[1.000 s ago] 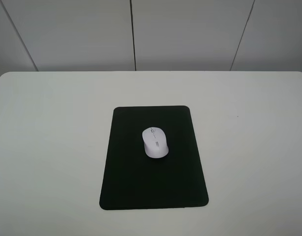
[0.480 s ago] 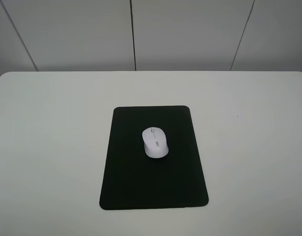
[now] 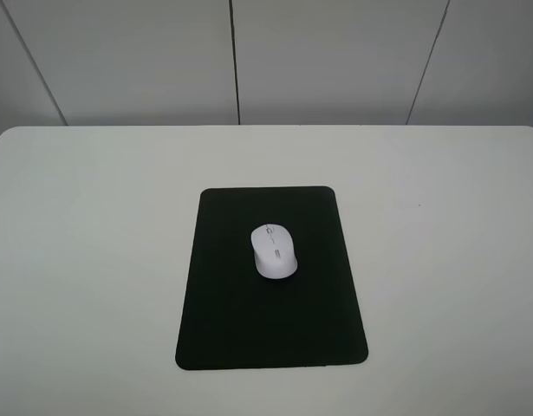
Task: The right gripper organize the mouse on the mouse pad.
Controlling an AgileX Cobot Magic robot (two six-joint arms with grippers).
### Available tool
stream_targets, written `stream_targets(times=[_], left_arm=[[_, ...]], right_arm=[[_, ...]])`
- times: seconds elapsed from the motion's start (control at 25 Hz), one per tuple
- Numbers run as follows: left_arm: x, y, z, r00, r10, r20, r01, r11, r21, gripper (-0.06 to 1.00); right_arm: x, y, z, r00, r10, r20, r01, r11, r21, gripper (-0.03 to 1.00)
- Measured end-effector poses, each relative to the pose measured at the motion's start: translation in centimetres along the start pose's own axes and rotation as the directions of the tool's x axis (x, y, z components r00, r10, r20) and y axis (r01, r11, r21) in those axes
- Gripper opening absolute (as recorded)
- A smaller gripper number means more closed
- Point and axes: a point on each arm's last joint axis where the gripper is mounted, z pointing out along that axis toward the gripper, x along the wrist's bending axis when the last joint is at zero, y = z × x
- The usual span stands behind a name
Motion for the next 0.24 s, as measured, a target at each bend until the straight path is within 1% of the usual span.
stream_targets(times=[0.24], left_arm=[[0.0,0.0,0.0,1.0,0.0,0.0,0.0,1.0,0.0,0.79]], right_arm=[[0.0,0.0,0.0,1.0,0.0,0.0,0.0,1.0,0.0,0.83]])
